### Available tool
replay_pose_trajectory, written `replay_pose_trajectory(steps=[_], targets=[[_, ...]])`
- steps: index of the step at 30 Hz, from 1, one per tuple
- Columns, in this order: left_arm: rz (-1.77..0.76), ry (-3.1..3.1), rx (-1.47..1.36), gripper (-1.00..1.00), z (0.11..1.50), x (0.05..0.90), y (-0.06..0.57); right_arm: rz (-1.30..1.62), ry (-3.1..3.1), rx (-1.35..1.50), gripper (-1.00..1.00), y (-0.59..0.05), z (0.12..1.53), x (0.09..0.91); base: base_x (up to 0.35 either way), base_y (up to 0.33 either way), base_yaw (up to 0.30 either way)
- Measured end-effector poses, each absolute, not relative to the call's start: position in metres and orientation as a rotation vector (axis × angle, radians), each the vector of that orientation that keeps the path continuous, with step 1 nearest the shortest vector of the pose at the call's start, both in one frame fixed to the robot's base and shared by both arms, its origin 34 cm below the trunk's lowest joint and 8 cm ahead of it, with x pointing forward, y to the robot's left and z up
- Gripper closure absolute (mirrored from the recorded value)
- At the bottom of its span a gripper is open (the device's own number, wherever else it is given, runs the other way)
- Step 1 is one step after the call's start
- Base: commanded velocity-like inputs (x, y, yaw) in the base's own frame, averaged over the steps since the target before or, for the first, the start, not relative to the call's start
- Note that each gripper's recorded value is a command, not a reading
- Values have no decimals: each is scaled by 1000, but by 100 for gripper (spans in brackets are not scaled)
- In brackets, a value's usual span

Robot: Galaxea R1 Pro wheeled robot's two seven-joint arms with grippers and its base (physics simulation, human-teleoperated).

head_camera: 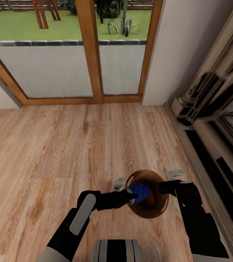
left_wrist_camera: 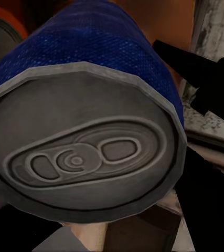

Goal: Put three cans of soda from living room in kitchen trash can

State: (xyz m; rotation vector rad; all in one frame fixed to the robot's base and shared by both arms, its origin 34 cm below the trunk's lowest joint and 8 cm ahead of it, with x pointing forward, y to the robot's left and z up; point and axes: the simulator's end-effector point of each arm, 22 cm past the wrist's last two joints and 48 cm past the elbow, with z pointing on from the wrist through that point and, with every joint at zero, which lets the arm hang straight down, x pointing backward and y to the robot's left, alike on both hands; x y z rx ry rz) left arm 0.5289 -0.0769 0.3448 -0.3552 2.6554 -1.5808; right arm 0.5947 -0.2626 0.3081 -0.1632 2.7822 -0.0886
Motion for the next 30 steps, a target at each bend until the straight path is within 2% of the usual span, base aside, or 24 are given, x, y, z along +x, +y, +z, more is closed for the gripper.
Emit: replay_pose_trajectory(steps=[8,9,25,28,30], targets=[[-1612,2628,-425,100,343,538,-79,-89,2782,-164,100,-263,308,595,0,0,0],[-1613,2628,-425,-100,344,538,-79,-89,2782,-163,100,-263,308,595,0,0,0],[-1630,2625,-408,-100,347,537,-82,-89,2782,-164,100,-263,308,595,0,0,0],[-1765,2541,-296,-100,390,541,-88,-90,2782,-164,100,-263,308,595,0,0,0],[-1761,2465,-185,-100,415,554,-62,-93,2782,-165,100,-264,308,595,0,0,0]])
